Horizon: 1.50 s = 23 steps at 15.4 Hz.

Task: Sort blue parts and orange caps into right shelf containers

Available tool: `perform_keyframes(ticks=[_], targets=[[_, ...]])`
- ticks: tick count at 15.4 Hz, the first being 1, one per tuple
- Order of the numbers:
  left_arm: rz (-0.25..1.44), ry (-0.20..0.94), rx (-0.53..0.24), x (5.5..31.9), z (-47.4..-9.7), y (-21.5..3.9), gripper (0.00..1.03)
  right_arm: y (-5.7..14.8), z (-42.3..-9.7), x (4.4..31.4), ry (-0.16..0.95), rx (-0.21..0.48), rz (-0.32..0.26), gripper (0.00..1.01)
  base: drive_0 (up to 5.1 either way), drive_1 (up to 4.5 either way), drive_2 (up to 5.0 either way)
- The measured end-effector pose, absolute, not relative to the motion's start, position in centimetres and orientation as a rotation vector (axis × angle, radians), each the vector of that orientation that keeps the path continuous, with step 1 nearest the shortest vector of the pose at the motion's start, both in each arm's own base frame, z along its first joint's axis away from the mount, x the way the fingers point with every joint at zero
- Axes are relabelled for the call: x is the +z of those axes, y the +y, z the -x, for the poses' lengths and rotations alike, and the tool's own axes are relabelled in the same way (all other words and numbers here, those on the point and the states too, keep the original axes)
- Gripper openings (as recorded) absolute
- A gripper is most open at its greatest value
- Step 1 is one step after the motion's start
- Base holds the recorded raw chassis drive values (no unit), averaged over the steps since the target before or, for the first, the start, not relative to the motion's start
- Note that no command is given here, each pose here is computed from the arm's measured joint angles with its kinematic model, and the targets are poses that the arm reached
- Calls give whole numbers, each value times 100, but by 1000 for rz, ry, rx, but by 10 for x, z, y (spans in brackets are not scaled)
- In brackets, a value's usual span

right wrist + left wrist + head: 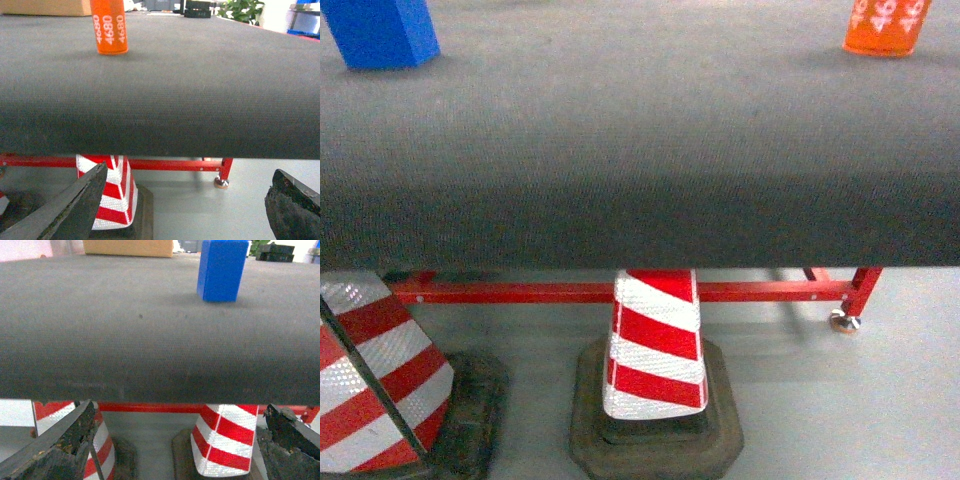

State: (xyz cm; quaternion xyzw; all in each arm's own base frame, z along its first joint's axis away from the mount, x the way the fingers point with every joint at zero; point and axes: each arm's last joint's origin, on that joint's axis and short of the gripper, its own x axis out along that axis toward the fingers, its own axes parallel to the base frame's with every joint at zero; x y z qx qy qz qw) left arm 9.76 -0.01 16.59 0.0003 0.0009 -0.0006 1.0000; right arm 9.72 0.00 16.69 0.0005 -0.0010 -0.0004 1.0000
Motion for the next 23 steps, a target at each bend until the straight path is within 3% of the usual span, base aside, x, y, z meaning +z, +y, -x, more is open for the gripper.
perform_keyframes(ticks=[23], targets=[[0,1,-1,166,-98,0,98,0,-97,167,-2,0,-1,98,0,0,0]])
